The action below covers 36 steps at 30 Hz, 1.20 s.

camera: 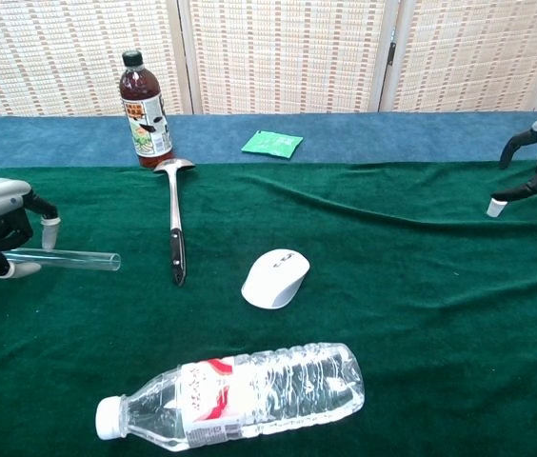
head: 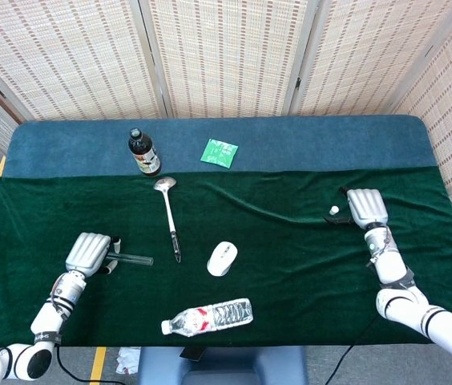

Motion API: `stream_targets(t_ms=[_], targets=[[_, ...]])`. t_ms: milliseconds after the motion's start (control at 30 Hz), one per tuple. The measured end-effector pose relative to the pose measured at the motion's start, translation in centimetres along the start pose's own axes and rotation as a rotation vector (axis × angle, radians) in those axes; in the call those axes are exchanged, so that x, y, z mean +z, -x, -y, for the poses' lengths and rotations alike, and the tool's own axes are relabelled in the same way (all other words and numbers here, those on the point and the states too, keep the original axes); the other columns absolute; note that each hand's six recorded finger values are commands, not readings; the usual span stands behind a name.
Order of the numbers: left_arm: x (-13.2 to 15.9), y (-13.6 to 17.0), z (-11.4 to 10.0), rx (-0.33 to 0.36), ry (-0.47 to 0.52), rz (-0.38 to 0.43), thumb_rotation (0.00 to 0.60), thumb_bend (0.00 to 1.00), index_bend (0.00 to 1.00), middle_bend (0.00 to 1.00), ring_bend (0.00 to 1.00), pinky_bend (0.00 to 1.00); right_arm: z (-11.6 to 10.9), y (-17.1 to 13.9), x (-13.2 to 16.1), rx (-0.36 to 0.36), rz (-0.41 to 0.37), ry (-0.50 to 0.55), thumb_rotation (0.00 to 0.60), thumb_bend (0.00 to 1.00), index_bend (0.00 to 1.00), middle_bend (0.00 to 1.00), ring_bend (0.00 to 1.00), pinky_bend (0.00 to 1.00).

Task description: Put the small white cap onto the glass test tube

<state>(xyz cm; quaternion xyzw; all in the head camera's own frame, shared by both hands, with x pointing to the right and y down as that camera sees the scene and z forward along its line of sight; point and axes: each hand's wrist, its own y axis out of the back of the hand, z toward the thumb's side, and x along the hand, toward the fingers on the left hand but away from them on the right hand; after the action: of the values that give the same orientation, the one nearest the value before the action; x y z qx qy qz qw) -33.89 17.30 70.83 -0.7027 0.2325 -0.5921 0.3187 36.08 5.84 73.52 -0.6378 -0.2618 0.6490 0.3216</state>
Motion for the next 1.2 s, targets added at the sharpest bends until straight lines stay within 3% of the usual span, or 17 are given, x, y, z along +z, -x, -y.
stream_targets(t_ms=[100,167,333,467,533,600,1200], targets=[[0.0,0.0,0.1,0.0,0.003,-0.001,0.6,0.46,0.65,0.92,0.87,0.83,-0.1,0.0,-0.2,-0.01,-0.001,-0.034,0.001,0.24,0.35,0.97,1.0,1.0],[0.1,-0.1,0.1,-0.002,0.002,0.0,0.6,0.46,0.65,0.92,0.87,0.83,-0.1,0.0,-0.2,-0.012,-0.005,-0.046,0.046,0.24,0.37,0.98,1.0,1.0],[0.2,-0.2,0.2,-0.006,-0.002,0.001,0.6,0.46,0.65,0.92,0.87,0.83,-0.2,0.3,-0.2,-0.025,-0.014,-0.11,0.271,0.24,0.4,0.98,1.0,1.0],[0.1,-0.3,0.2,-0.011,-0.003,-0.002,0.6,0.46,0.65,0.92,0.87,0.83,-0.2,0.4,0.2,-0.043,-0.037,-0.161,0.409,0.24,0.4,0.98,1.0,1.0],[0.1,-0.3,0.2,-0.012,-0.002,-0.004,0.6,0.47,0.65,0.92,0.87,0.83,-0.3,0.4,0.5,-0.056,-0.047,-0.171,0.522,0.24,0.4,0.98,1.0,1.0],[0.1,-0.3,0.2,-0.013,-0.002,-0.004,0.6,0.47,0.65,0.92,0.87,0.83,-0.3,0.5,0.6,-0.063,-0.051,-0.175,0.583,0.24,0.4,0.98,1.0,1.0],[-0.1,-0.1,0.5,-0.029,0.006,-0.014,0.6,0.47,0.65,0.92,0.87,0.83,1.6,2.0,1.5,-0.012,-0.049,-0.193,0.6,0.27,0.42,0.98,1.0,1.0]])
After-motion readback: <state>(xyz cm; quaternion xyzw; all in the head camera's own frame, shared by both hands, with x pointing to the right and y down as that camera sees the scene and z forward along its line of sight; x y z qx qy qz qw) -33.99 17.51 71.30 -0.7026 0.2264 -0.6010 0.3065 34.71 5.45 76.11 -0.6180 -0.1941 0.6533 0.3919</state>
